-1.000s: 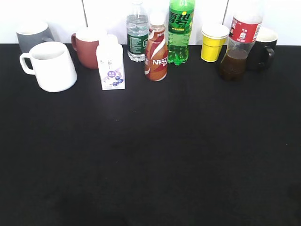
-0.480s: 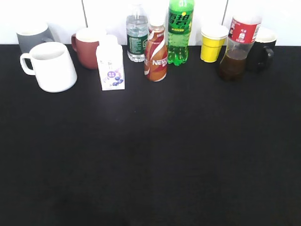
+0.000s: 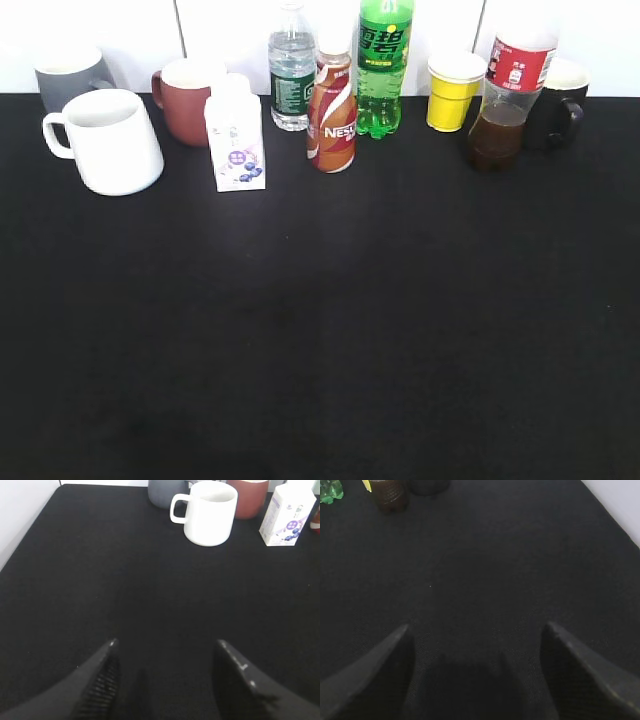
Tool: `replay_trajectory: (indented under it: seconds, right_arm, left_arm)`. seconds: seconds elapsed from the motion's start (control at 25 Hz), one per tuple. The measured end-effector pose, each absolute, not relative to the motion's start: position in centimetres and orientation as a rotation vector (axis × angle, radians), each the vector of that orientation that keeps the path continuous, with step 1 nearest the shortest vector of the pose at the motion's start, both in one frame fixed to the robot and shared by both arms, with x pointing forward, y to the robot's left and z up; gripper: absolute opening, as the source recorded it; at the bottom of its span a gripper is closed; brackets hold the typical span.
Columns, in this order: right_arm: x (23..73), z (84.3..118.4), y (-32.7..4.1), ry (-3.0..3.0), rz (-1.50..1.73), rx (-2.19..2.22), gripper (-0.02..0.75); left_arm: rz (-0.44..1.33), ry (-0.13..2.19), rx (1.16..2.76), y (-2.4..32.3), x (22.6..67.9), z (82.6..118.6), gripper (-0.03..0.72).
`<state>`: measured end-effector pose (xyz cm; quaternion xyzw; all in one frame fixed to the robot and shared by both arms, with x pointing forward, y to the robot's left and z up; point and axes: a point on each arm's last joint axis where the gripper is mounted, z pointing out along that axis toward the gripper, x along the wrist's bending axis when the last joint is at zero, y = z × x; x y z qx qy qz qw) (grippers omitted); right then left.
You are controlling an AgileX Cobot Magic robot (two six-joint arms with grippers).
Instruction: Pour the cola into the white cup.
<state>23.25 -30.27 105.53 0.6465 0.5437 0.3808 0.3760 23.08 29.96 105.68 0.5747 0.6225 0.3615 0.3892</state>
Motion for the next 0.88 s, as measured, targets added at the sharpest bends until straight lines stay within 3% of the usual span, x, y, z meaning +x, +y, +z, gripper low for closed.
replay_trajectory:
  seconds: [0.24, 0.64, 0.88]
  right_arm:
    - [23.26, 105.53, -29.93, 1.453, 0.978, 1.604, 0.593]
    - [23.27, 105.53, -29.93, 1.453, 0.978, 1.602, 0.592]
    - [23.27, 105.53, -29.93, 1.454, 0.978, 1.601, 0.592]
  left_arm:
    - [0.919, 1.583, 1.461, 29.96, 23.08, 105.68, 0.398]
    - [0.919, 1.583, 1.461, 29.96, 23.08, 105.68, 0.245]
    - [0.919, 1.583, 1.461, 29.96, 23.08, 105.68, 0.238]
